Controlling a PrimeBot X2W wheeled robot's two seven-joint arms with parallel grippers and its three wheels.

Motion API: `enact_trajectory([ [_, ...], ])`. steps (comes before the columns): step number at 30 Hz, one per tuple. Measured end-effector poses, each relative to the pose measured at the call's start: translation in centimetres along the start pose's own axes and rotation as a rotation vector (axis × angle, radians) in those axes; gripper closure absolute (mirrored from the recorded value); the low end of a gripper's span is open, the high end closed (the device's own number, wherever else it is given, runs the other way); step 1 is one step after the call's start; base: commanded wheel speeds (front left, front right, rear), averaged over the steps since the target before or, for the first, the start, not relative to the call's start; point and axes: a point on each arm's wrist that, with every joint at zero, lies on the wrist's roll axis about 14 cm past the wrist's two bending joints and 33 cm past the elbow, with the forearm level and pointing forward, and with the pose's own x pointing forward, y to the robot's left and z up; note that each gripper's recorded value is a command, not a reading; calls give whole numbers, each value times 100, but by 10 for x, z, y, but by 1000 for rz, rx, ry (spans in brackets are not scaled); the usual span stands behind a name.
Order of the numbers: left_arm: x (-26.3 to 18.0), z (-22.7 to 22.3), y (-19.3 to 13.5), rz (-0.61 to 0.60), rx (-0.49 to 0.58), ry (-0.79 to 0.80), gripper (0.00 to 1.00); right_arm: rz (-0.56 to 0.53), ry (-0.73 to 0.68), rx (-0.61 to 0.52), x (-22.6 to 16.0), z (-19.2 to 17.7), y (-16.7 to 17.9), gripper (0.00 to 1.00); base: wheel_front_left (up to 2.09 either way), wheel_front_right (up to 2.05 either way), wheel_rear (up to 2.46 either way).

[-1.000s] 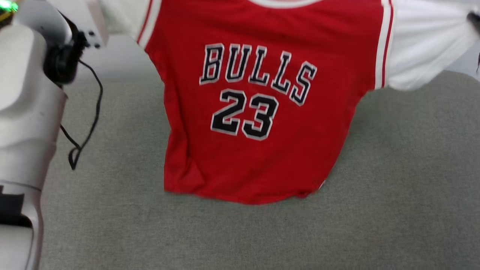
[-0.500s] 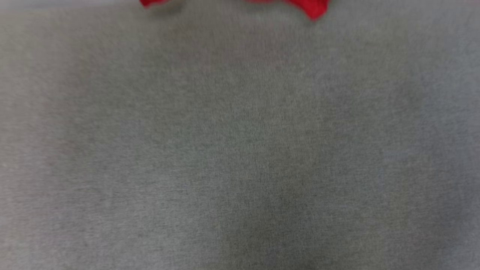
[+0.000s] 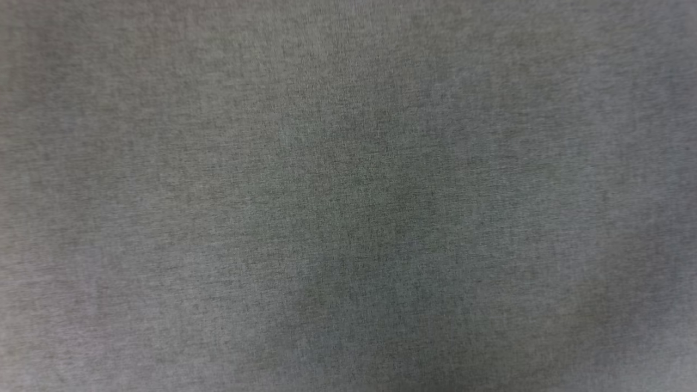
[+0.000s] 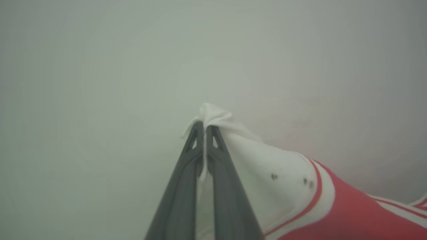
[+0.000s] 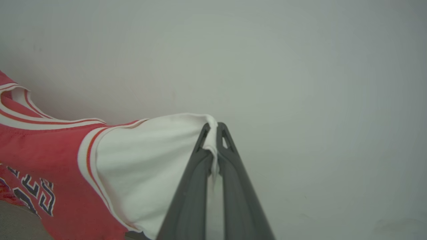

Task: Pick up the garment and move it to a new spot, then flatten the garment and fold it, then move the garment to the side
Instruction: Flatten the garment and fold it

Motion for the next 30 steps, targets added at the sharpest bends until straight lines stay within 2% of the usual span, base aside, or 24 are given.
enact_trajectory([
  [5, -6, -35, 4, 4, -29, 46, 100, 40, 44, 17, 7, -33, 16, 100, 0, 0, 0],
  [10, -20, -39, 10, 4, -53, 55, 100, 73, 40, 33, 1, -31, 24, 100, 0, 0, 0],
  [14, -44, -38, 15, 5, -107, 69, 100, 92, 91, 52, -22, -44, 27, 100, 0, 0, 0],
  [21, -116, -35, 34, 51, -156, 128, 100, 117, 260, 126, -90, -79, 33, 100, 0, 0, 0],
  [25, -174, -34, 53, 112, -182, 176, 100, 127, 350, 187, -141, -96, 41, 100, 0, 0, 0],
  [30, -255, -38, 61, 168, -192, 268, 100, 118, 415, 262, -202, -106, 46, 100, 0, 0, 0],
])
